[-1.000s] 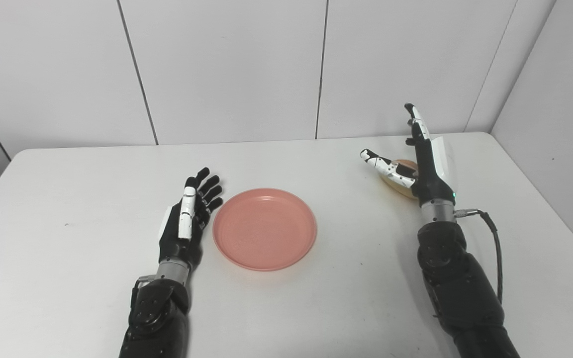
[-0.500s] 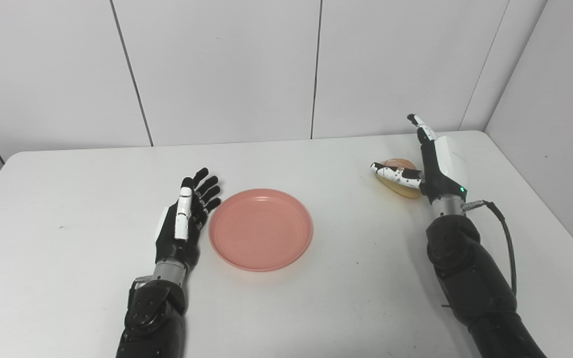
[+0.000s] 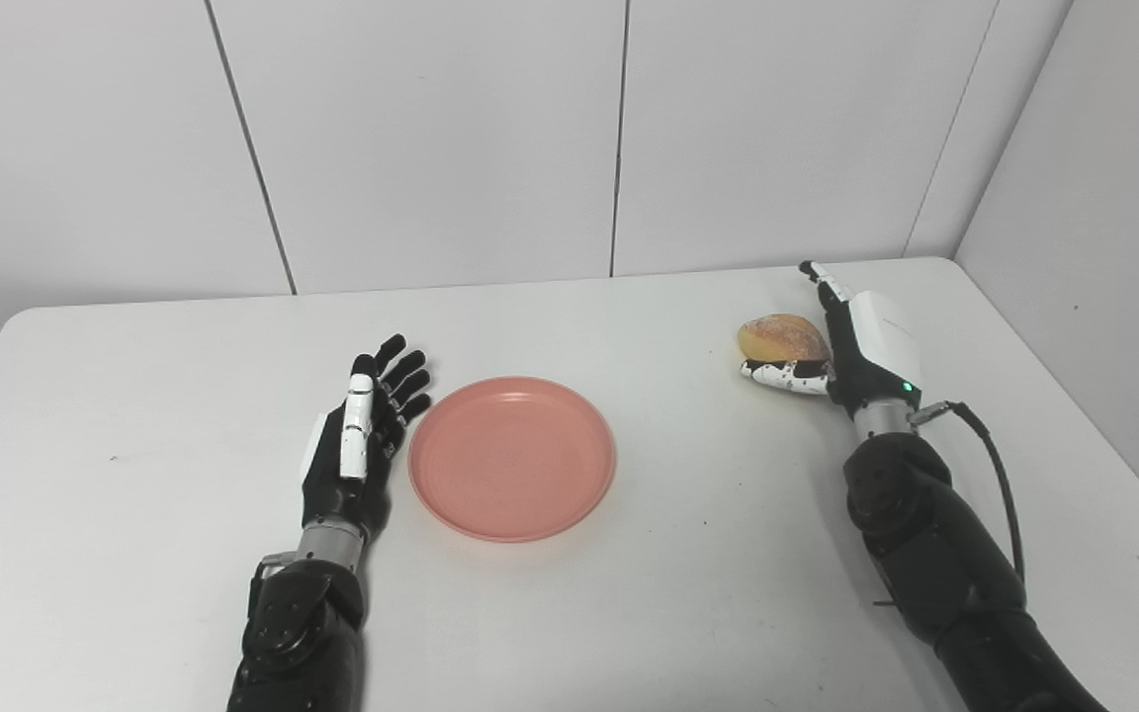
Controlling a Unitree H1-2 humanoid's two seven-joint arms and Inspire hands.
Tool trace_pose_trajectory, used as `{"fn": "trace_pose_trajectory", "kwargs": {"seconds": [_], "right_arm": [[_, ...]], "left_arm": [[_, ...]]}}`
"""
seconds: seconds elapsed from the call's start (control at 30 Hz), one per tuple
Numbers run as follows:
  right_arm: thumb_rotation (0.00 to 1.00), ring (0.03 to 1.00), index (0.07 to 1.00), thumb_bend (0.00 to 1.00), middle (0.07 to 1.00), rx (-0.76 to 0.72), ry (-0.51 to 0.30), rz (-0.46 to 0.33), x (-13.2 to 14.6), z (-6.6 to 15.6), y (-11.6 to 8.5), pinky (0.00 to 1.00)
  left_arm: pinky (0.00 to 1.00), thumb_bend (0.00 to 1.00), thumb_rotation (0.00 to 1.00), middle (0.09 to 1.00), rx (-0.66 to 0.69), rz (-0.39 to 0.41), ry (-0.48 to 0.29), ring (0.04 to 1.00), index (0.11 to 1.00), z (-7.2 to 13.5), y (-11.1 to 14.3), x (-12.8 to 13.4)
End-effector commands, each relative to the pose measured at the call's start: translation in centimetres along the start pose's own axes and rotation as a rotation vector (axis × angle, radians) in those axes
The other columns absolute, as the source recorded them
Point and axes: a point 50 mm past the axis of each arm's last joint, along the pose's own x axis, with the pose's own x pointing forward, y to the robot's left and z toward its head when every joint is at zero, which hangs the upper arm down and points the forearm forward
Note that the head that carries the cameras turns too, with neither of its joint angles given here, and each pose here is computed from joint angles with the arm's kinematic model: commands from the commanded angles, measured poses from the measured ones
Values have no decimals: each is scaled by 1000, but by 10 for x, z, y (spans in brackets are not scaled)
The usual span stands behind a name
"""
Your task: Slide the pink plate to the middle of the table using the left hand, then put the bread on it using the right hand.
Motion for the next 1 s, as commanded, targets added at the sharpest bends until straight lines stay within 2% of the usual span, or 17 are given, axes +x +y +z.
{"fn": "trace_pose_trajectory", "kwargs": {"seconds": [0.0, 0.13, 0.3, 0.33, 0.43, 0.47, 0.57, 0.7, 0.73, 0.8, 0.97], "right_arm": [[260, 815, 870, 771, 875, -9, -32, -57, 18, 13, -22, 711], [215, 769, 831, 697, 839, -7, -39, -63, 17, 12, -18, 665], [78, 679, 767, 602, 756, 6, -58, -90, 15, 11, -16, 583], [32, 626, 748, 574, 706, 19, -59, -96, 15, 11, -16, 537], [5, 572, 715, 535, 653, 67, -62, -126, 12, 13, -15, 461], [2, 564, 708, 527, 645, 72, -69, -136, 11, 13, -15, 448], [0, 457, 675, 501, 548, 77, -82, -155, 9, 14, -14, 355], [0, 444, 660, 483, 538, 79, -84, -158, 9, 14, -14, 340], [74, 439, 563, 490, 532, 79, -84, -158, 9, 14, -14, 336], [113, 443, 513, 494, 533, 81, -82, -155, 10, 14, -14, 341], [127, 446, 496, 496, 533, 90, -80, -154, 10, 15, -15, 349]], "left_arm": [[878, 469, 1000, 878, 8, -16, -43, 890, 878, 5, -4, 3], [880, 461, 1000, 878, 18, -13, -52, 891, 876, 5, -4, 3], [884, 456, 1000, 873, 19, -9, -60, 888, 868, 7, -4, 3], [887, 457, 1000, 875, 19, -10, -59, 890, 870, 7, -3, 3], [891, 455, 1000, 878, 23, -14, -60, 892, 874, 7, -3, 3], [891, 454, 1000, 878, 24, -14, -60, 891, 874, 7, -3, 3], [888, 456, 1000, 876, 25, -12, -58, 890, 873, 7, -3, 3], [887, 448, 1000, 879, 21, -12, -57, 892, 875, 7, -4, 3], [884, 450, 1000, 875, 19, -11, -56, 889, 873, 7, -4, 3], [886, 456, 1000, 877, 14, -16, -55, 891, 875, 7, -4, 3], [882, 450, 1000, 876, 19, -15, -61, 890, 876, 7, -4, 3]]}}
